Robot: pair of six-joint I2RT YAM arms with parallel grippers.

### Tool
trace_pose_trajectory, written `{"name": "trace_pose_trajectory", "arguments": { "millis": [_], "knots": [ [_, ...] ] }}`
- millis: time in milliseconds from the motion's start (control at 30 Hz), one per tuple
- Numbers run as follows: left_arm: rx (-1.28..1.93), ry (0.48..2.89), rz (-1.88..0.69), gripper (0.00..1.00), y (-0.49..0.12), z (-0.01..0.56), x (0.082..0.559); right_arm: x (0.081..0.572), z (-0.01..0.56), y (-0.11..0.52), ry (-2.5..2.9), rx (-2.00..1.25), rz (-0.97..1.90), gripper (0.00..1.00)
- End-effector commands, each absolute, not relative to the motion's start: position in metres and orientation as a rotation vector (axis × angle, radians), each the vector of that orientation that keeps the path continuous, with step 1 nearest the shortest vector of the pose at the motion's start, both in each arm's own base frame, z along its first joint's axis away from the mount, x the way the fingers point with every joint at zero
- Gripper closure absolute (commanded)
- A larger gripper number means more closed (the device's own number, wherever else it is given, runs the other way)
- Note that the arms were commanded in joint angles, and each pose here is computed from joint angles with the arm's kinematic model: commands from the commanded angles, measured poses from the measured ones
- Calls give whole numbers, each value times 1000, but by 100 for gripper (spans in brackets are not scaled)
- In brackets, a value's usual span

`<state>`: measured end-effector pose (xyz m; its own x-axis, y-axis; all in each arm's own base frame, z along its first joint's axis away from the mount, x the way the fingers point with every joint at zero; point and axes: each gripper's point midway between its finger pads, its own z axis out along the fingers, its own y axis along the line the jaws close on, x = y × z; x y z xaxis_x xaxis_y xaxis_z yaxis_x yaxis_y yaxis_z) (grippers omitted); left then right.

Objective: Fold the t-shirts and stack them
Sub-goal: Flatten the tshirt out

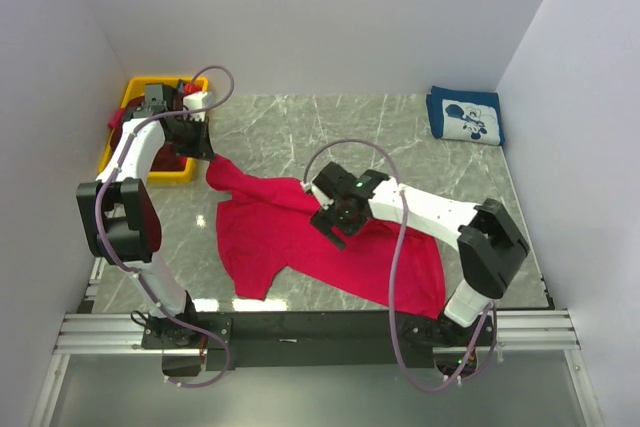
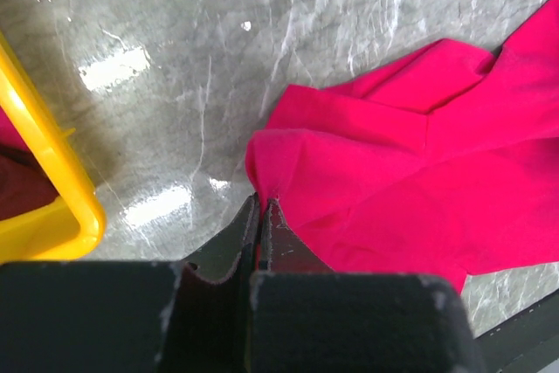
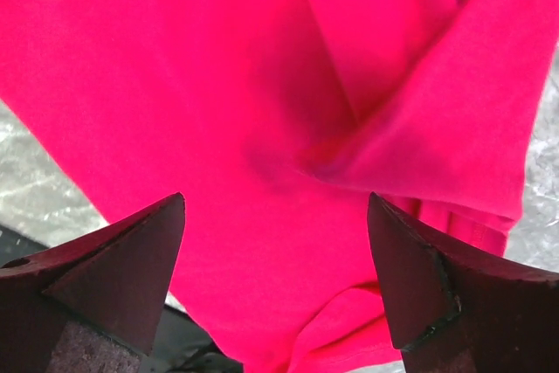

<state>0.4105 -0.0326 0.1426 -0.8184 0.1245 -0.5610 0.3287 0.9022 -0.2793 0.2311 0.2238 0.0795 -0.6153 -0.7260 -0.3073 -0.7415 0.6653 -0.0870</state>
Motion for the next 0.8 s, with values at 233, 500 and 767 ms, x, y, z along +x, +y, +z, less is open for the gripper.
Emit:
{"name": "trace_pose_trajectory", "arguments": {
  "millis": [233, 500, 767],
  "knots": [
    [360, 2464, -456, 100, -30, 151, 412, 280, 67, 229, 2466, -994, -233, 8],
    [360, 2478, -466, 100, -30, 141, 409, 293, 82, 187, 2478, -833, -255, 13],
    [360, 2476, -475, 100, -31, 143, 415, 286, 85, 152, 2574, -800, -219, 30]
  ]
}}
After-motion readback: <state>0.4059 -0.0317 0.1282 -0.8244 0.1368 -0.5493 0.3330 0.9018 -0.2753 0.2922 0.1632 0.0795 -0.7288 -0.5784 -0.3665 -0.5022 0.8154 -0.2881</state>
